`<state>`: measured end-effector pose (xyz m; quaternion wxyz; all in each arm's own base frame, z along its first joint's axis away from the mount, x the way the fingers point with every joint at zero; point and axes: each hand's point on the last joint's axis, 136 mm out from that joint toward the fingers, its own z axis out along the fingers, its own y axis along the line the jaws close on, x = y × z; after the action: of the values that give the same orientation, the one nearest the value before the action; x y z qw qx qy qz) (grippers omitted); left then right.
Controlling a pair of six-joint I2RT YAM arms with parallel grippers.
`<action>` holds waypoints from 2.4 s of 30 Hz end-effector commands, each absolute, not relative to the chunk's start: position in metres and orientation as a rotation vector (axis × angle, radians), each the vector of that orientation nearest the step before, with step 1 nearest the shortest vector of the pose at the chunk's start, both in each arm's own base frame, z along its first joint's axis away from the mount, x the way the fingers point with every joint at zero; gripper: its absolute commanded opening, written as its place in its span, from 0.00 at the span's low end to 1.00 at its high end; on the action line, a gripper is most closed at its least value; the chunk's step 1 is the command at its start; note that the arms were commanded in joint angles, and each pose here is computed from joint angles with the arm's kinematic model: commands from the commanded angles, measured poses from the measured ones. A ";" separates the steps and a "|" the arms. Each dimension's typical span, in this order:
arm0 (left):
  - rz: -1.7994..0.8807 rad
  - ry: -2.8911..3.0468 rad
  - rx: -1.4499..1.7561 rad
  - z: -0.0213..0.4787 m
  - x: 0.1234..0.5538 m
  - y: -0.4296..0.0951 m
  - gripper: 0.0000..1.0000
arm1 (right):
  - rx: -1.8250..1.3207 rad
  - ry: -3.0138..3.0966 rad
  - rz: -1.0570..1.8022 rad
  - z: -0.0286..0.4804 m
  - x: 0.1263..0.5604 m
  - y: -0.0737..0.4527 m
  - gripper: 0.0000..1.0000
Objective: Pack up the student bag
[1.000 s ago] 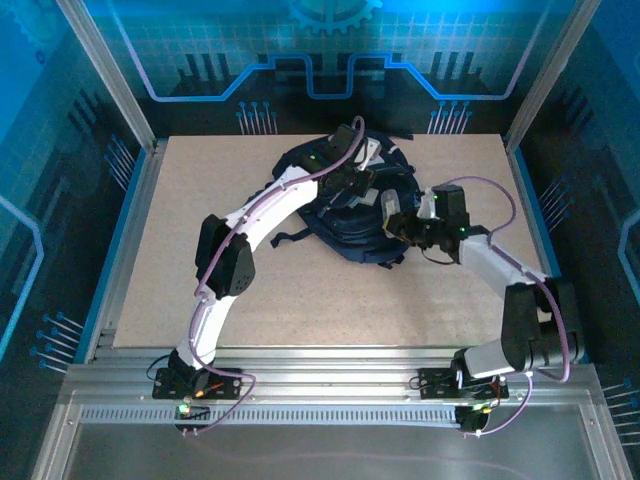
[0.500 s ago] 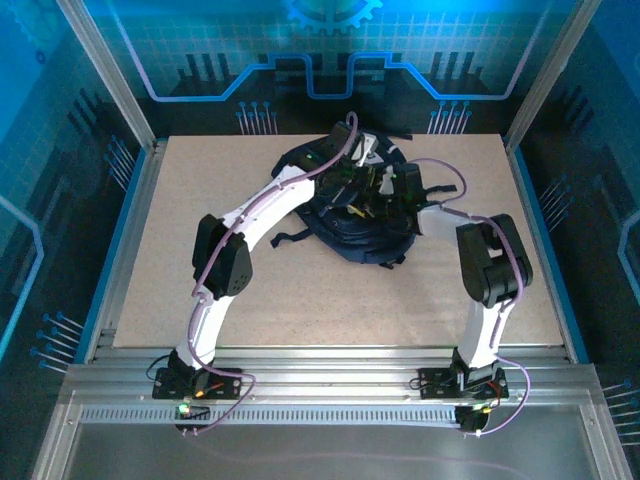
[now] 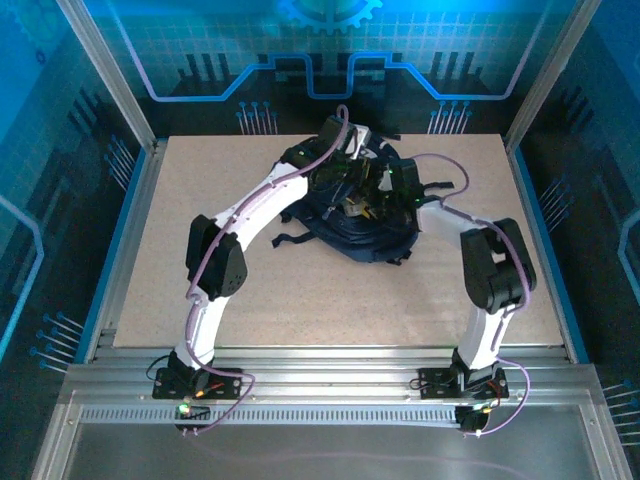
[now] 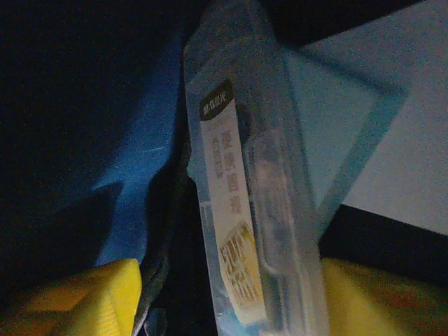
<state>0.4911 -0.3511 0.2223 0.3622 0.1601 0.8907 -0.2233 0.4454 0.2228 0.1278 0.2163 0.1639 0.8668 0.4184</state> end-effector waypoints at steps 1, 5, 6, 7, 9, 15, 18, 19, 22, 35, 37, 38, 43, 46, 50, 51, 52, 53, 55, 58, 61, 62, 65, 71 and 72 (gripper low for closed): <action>-0.708 2.169 0.375 0.273 0.484 -0.367 0.00 | 0.473 2.460 0.956 0.133 0.424 0.179 0.70; -0.761 2.186 0.350 0.266 0.483 -0.374 0.00 | 0.440 2.500 0.837 0.139 0.405 0.149 0.68; -0.777 2.185 0.348 0.266 0.483 -0.376 0.00 | 0.440 2.510 0.824 0.139 0.400 0.143 0.66; -0.789 2.188 0.342 0.265 0.483 -0.377 0.00 | 0.440 2.514 0.810 0.140 0.395 0.137 0.64; -0.798 2.195 0.339 0.265 0.481 -0.377 0.13 | 0.438 2.516 0.771 0.145 0.384 0.125 0.61; -0.749 2.207 0.213 0.261 0.480 -0.341 0.83 | 0.452 2.551 0.574 0.158 0.343 0.109 0.63; -0.760 2.192 0.105 0.258 0.478 -0.305 0.89 | 0.475 2.554 0.520 0.157 0.324 0.116 0.64; -0.749 2.197 0.071 0.254 0.477 -0.291 0.90 | 0.491 2.548 0.527 0.156 0.319 0.122 0.63; -0.707 2.223 -0.041 0.235 0.476 -0.252 0.91 | 0.553 2.509 0.556 0.150 0.312 0.144 0.62; -0.669 2.372 -0.358 0.132 0.469 -0.186 0.88 | 0.426 2.436 0.376 0.150 0.344 0.255 0.48; -0.674 2.379 -0.370 0.121 0.468 -0.186 0.82 | 0.416 2.439 0.346 0.147 0.353 0.269 0.47; -0.677 2.378 -0.382 0.116 0.467 -0.186 0.79 | 0.414 2.437 0.332 0.146 0.359 0.275 0.47; -0.675 2.385 -0.431 0.089 0.469 -0.184 0.70 | 0.482 2.443 0.154 0.135 0.373 0.283 0.43; -0.672 2.404 -0.446 0.072 0.472 -0.185 0.62 | 0.519 2.438 -0.023 0.132 0.371 0.278 0.41; -0.680 2.427 -0.449 0.060 0.470 -0.187 0.58 | 0.547 2.437 -0.156 0.125 0.374 0.277 0.40; -0.687 2.426 -0.449 0.059 0.470 -0.188 0.58 | 0.556 2.436 -0.171 0.123 0.375 0.276 0.40; -0.694 2.423 -0.450 0.059 0.469 -0.189 0.58 | 0.567 2.432 -0.184 0.120 0.376 0.276 0.40; -0.699 2.420 -0.454 0.059 0.468 -0.188 0.58 | 0.580 2.428 -0.199 0.116 0.377 0.274 0.40; -0.700 2.417 -0.457 0.058 0.467 -0.187 0.58 | 0.596 2.418 -0.213 0.109 0.382 0.272 0.39; -0.691 2.420 -0.458 0.056 0.467 -0.186 0.58 | 0.627 2.417 -0.234 0.101 0.390 0.265 0.38; -0.691 2.418 -0.464 0.057 0.467 -0.186 0.59 | 0.624 2.406 -0.231 0.093 0.397 0.264 0.37; -0.689 2.419 -0.463 0.057 0.468 -0.186 0.59 | 0.636 2.407 -0.229 0.089 0.400 0.262 0.37; -0.683 2.415 -0.470 0.057 0.468 -0.185 0.59 | 0.636 2.413 -0.235 0.080 0.405 0.258 0.35; -0.682 2.413 -0.490 0.055 0.472 -0.183 0.61 | 0.496 2.411 -0.176 0.075 0.416 0.271 0.42; -0.683 2.415 -0.493 0.054 0.472 -0.182 0.62 | 0.483 2.405 -0.170 0.074 0.417 0.272 0.43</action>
<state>0.4730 -0.1881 0.0696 0.3041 -0.1669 0.9007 -0.2616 0.3980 0.2762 0.0785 0.3012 0.1954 0.9312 -0.0633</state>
